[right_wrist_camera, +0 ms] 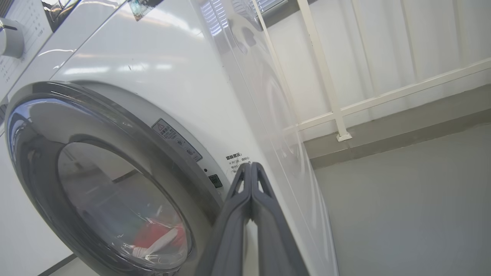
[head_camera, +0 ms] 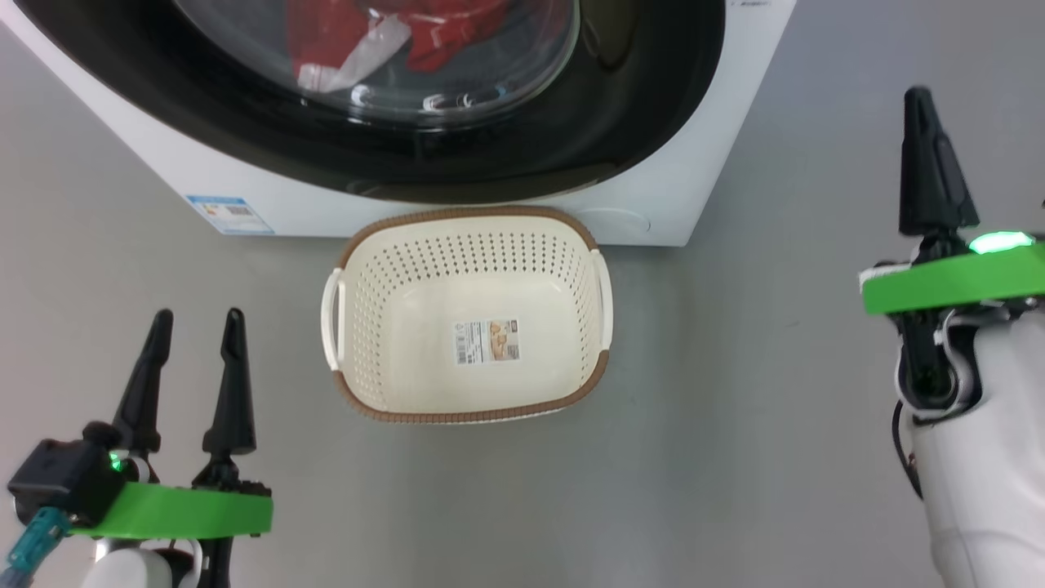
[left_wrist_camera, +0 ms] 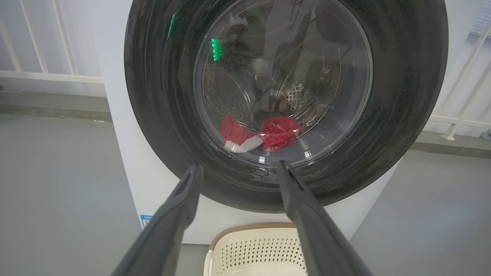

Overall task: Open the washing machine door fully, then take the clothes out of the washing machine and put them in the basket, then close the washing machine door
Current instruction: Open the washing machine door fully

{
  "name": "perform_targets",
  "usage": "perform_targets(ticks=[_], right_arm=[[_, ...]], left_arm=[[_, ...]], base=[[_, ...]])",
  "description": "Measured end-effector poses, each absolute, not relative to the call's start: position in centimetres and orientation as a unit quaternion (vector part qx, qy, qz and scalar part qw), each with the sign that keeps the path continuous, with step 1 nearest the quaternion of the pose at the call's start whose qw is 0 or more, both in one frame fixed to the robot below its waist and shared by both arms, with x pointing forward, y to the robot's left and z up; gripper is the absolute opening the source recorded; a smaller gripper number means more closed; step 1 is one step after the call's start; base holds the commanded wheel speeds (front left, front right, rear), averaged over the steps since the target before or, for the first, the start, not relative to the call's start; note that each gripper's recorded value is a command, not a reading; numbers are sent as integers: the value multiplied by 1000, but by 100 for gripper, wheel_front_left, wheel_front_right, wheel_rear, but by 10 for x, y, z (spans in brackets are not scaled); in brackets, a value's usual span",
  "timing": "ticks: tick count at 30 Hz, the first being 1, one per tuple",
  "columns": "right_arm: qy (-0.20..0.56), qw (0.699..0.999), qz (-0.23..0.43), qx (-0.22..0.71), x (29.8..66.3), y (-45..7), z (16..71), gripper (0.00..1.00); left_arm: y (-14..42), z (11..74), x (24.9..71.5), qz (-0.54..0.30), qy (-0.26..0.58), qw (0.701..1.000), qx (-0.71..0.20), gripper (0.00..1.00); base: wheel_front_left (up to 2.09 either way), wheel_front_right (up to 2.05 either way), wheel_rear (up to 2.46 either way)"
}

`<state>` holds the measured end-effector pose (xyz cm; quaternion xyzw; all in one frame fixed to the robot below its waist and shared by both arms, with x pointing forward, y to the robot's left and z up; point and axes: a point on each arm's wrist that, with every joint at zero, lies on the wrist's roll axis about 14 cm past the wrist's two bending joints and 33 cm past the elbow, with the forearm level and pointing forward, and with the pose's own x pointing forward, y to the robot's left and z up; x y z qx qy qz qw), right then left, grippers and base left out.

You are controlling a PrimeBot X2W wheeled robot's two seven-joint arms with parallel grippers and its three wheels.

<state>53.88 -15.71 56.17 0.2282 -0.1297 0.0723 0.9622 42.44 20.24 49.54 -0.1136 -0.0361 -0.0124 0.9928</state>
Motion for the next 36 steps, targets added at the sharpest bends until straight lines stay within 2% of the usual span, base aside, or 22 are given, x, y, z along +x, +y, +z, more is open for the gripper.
perform_targets(ticks=[15,21,32,36], right_arm=[[-89,917,117,372,600,-145,565,0],[-34,897,156,413,619,-126,558,0],[72,823,235,512,641,-85,559,0],[97,818,257,506,647,-76,562,0]], left_arm=[[211,477,444,-3,-20,994,-110,100],[214,469,447,1,-10,994,-109,100],[221,465,447,12,-4,994,-105,100],[225,462,446,17,0,994,-105,100]], base=[[0,0,0],[0,0,0],[0,0,0],[0,0,0]])
